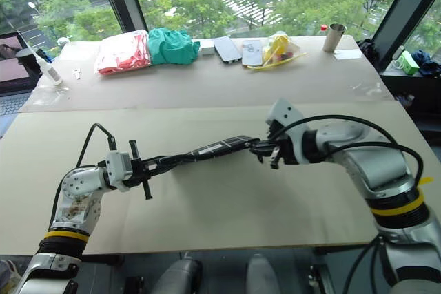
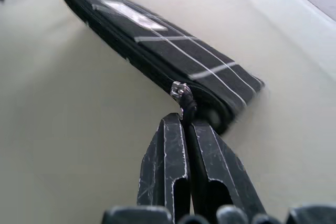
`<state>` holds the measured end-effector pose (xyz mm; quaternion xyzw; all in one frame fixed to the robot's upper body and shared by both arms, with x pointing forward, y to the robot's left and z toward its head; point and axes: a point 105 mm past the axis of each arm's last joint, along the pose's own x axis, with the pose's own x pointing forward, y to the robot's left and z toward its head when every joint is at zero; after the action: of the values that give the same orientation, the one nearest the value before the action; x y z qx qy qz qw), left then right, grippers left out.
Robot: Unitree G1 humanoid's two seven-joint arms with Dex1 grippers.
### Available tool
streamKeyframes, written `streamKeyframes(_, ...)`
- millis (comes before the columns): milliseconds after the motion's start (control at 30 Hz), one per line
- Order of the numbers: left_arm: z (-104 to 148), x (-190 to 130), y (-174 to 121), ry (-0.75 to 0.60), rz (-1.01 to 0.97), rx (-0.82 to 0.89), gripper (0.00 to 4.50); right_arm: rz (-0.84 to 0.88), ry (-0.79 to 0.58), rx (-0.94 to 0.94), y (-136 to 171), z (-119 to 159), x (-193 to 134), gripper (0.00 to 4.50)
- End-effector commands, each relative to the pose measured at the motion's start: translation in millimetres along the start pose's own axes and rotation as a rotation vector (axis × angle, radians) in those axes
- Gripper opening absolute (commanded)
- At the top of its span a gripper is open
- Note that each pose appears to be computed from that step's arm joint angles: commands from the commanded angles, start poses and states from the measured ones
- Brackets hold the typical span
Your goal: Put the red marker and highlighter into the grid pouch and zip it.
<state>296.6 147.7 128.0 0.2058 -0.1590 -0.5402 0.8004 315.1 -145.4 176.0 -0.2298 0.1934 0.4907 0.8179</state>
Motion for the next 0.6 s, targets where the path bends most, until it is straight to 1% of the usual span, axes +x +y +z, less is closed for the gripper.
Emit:
streamKeyframes(33,0.9,-6.2,5.4,0.011,0.025,0.014,0.0,-0.04,0.089,-0.141,-23.9,-17.8,-15.4,0.04)
streamKeyframes(133,1.3,-6.8,5.8,0.01,0.031,0.016,0.0,-0.057,0.092,-0.16,-35.8,-19.5,-17.7,0.04)
streamKeyframes(200,1.8,-7.0,5.9,0.008,0.036,0.019,0.0,-0.05,0.048,-0.158,-36.8,-12.9,-12.4,0.75)
streamKeyframes(267,2.2,-6.0,5.2,0.005,0.038,0.022,0.0,-0.004,0.027,-0.164,-29.0,-11.9,-7.2,1.31)
streamKeyframes(333,2.7,-4.4,3.5,0.003,0.029,0.026,0.0,0.056,0.037,-0.147,-16.9,-19.4,-3.1,1.86)
streamKeyframes(367,3.1,-3.7,3.1,0.001,0.026,0.028,0.0,0.094,0.049,-0.149,-9.3,-24.6,-2.8,2.27)
streamKeyframes(400,3.7,-3.1,3.1,-0.001,0.023,0.03,0.0,0.084,0.055,-0.128,-9.2,-28.1,-2.4,2.61)
streamKeyframes(433,4.3,-2.7,3.5,-0.002,0.021,0.031,0.0,0.082,0.053,-0.084,-10.4,-30.0,-5.7,3.02)
streamKeyframes(467,4.9,-2.5,3.8,-0.004,0.019,0.033,0.0,0.094,0.043,-0.047,-10.0,-30.6,-11.0,3.25)
streamKeyframes(500,5.4,-2.5,3.9,-0.004,0.014,0.036,0.0,0.09,0.036,-0.032,-11.7,-30.9,-16.7,3.66)
streamKeyframes(600,6.5,-3.4,3.8,-0.002,-0.007,0.05,0.0,0.016,0.049,0.0,-27.5,-37.5,-34.3,3.66)
